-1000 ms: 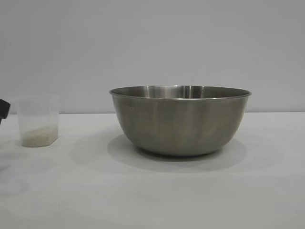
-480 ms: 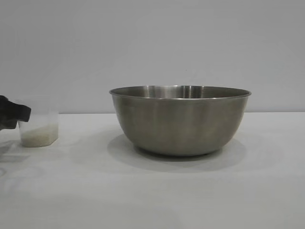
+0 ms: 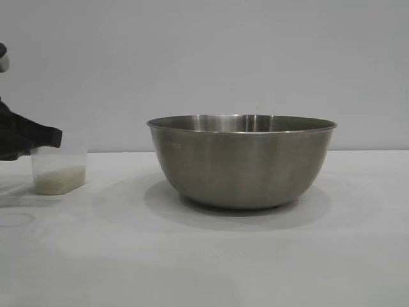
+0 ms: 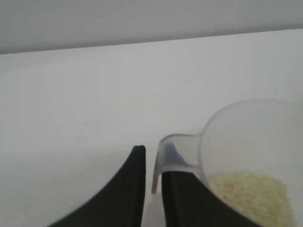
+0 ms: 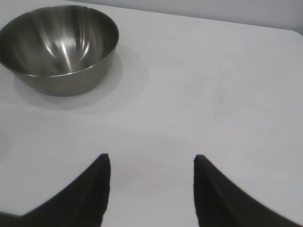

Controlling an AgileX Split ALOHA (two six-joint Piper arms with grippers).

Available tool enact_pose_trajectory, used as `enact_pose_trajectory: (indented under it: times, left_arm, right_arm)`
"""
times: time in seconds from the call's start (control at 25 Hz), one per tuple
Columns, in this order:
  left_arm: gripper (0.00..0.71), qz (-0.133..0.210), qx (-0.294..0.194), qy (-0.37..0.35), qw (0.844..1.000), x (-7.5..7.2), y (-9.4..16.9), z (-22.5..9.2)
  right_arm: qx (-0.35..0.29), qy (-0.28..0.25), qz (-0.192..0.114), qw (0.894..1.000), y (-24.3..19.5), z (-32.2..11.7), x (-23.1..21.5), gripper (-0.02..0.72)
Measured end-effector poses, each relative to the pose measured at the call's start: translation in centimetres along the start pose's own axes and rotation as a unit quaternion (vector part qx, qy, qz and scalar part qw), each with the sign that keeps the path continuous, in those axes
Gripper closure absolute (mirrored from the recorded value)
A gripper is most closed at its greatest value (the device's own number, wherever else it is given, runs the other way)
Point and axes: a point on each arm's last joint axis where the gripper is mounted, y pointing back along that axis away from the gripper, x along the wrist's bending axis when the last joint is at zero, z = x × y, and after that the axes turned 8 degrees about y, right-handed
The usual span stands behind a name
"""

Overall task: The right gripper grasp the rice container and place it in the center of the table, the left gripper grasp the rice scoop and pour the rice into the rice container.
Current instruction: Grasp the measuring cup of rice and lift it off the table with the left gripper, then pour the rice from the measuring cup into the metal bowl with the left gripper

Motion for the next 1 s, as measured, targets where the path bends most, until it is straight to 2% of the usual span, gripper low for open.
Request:
enact_pose_trajectory:
  times: [0.16, 0.28, 0.52, 0.64, 0.76, 0.88, 1.0]
  left_arm:
    - [0.710, -0.020, -0.002, -0.018, 1.000, -0.4, -0.2, 0.1]
    - [0.710, -0.055, -0.011, -0.053, 0.997, -1.2, -0.2, 0.9]
    - [0.710, -0.133, -0.102, -0.138, 0.976, -3.4, 0.5, 6.0]
    - [0.710, -0.173, -0.162, -0.204, 0.950, -4.7, 0.9, 9.0]
    - [0.710, -0.207, -0.220, -0.270, 0.914, -6.0, 1.2, 11.5]
    - [0.710, -0.227, -0.265, -0.343, 0.872, -7.9, 0.9, 13.1]
    - [0.710, -0.240, -0.274, -0.432, 0.825, -10.2, 0.7, 13.6]
  right_arm:
    - [0.000, 0.000, 0.000, 1.000, 0.0, 0.0, 0.0, 0.373]
    - [0.000, 0.000, 0.000, 1.000, 0.0, 0.0, 0.0, 0.373]
    - [0.000, 0.000, 0.000, 1.000, 0.0, 0.0, 0.0, 0.373]
    - [0.000, 0.000, 0.000, 1.000, 0.0, 0.0, 0.0, 0.373]
    - [0.000, 0.000, 0.000, 1.000, 0.0, 0.0, 0.0, 0.373]
    - [0.000, 0.000, 0.000, 1.000, 0.0, 0.0, 0.0, 0.373]
    - [0.000, 0.000, 0.000, 1.000, 0.0, 0.0, 0.0, 0.373]
